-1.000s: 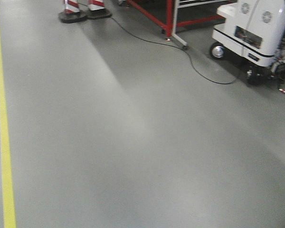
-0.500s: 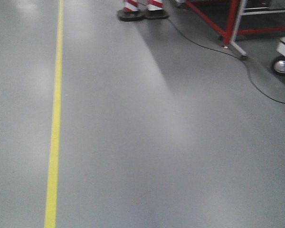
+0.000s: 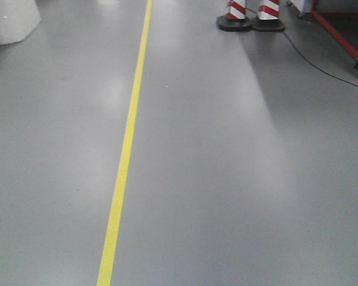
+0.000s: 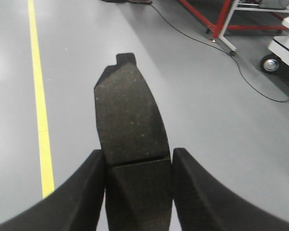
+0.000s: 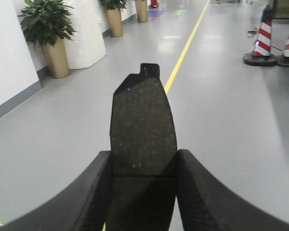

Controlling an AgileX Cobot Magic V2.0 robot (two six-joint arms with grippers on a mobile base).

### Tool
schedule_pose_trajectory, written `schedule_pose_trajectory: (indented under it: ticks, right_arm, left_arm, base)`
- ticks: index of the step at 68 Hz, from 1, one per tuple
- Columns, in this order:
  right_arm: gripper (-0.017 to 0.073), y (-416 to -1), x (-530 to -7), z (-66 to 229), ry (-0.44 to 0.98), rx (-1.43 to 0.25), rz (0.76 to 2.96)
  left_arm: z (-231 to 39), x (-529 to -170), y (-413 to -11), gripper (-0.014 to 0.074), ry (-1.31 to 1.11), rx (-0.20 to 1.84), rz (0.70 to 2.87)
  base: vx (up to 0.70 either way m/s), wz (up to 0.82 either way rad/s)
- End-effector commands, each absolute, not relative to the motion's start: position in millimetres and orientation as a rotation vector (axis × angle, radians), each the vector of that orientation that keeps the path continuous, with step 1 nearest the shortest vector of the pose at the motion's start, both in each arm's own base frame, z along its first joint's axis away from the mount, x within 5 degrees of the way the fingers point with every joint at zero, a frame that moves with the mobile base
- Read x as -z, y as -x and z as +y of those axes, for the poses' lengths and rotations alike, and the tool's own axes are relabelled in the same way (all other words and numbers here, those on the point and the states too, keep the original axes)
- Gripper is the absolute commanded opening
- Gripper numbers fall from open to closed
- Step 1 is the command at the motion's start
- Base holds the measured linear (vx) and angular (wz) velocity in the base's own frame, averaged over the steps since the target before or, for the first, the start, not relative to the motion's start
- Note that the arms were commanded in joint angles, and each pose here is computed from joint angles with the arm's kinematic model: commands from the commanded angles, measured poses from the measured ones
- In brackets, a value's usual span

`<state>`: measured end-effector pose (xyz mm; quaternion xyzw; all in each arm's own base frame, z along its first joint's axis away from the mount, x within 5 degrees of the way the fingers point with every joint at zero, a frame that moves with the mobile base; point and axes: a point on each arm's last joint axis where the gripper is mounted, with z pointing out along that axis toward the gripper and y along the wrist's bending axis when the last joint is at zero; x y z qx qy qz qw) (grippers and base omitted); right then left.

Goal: Move and align brake pads A on conveyor
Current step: 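Drive the base along the yellow-lined aisle past striped cones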

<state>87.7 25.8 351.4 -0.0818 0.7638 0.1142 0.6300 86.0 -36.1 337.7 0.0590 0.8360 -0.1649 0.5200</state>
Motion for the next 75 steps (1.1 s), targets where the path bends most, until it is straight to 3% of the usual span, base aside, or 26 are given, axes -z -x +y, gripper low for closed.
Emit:
schedule_pose_trajectory:
  ticks: [1, 75]
  right_arm:
    - [0.0060, -87.9, -369.8, 25.5, 0.177, -0.267, 1.623]
    - [0.0060, -87.9, -369.8, 25.5, 0.177, -0.267, 1.624]
  left_arm:
    - [-38.4, -353.7, -87.1, 0.0125, -0.150, 0.440, 1.893]
    - [-38.4, -353.7, -87.1, 0.0125, -0.150, 0.440, 1.893]
  base:
    - [0.24, 0.31]
    - [0.42, 0.04]
